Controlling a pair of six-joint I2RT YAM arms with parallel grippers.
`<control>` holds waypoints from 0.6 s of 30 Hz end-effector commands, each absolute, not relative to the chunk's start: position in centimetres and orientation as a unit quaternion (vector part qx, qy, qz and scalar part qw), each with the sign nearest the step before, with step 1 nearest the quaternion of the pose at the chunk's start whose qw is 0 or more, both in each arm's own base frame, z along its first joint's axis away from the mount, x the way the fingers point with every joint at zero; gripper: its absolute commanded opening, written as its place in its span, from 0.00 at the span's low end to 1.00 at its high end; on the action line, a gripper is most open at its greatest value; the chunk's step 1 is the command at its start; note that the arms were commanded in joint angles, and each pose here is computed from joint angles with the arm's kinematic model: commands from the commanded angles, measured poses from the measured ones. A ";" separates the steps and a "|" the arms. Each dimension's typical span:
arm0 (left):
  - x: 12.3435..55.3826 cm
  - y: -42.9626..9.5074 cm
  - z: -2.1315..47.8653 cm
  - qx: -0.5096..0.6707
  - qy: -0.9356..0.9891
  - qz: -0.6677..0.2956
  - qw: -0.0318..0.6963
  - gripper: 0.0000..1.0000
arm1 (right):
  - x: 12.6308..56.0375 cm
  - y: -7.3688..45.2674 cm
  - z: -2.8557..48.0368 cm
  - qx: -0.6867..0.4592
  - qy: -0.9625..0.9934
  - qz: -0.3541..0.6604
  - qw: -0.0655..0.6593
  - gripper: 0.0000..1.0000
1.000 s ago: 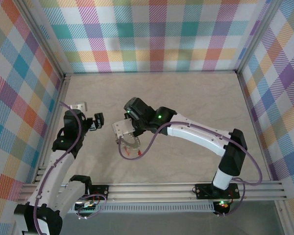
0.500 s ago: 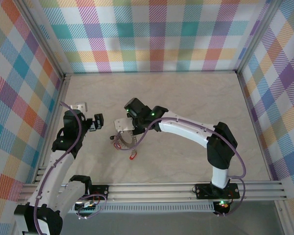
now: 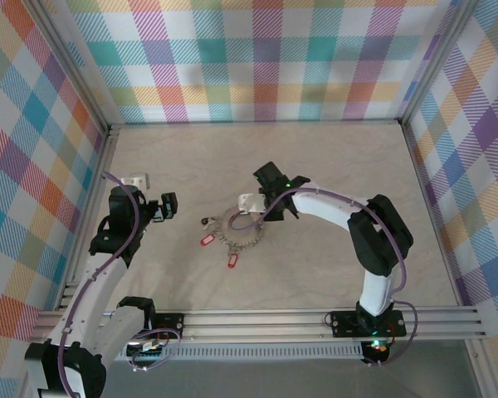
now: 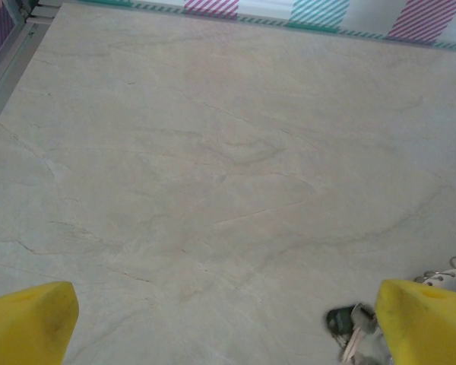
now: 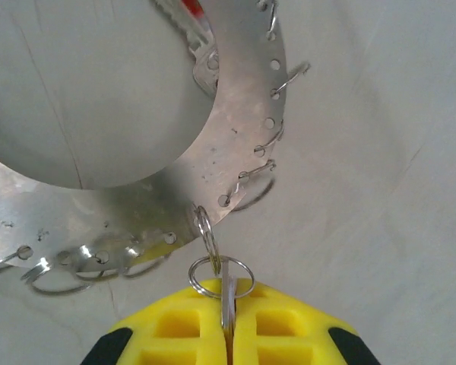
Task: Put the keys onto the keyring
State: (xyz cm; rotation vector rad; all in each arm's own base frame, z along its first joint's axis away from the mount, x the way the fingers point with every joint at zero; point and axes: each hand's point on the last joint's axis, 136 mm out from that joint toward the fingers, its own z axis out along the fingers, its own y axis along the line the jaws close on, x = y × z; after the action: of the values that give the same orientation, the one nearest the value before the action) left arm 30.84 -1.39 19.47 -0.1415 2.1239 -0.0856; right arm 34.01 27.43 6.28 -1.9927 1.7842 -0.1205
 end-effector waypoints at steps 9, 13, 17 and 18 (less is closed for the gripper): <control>31.5 -2.2 18.5 -0.077 0.872 -0.079 0.478 1.00 | 34.9 19.1 1.8 -0.666 0.712 -0.096 0.201 0.12; 31.7 -2.3 18.2 -0.073 0.875 -0.078 0.471 1.00 | 35.3 16.4 1.5 -0.643 0.733 -0.123 0.183 0.19; 32.0 -2.7 17.4 -0.066 0.878 -0.086 0.466 1.00 | 35.3 15.1 2.2 -0.613 0.758 -0.124 0.185 0.28; 32.1 -2.6 17.3 -0.071 0.879 -0.083 0.465 1.00 | 35.3 15.1 2.6 -0.608 0.761 -0.121 0.190 0.29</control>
State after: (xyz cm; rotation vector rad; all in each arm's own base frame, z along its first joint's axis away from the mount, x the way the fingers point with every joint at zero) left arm 31.70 -2.72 17.46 -0.1564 2.1741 -0.1882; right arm 35.80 17.14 2.22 -1.7756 2.0522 -0.2967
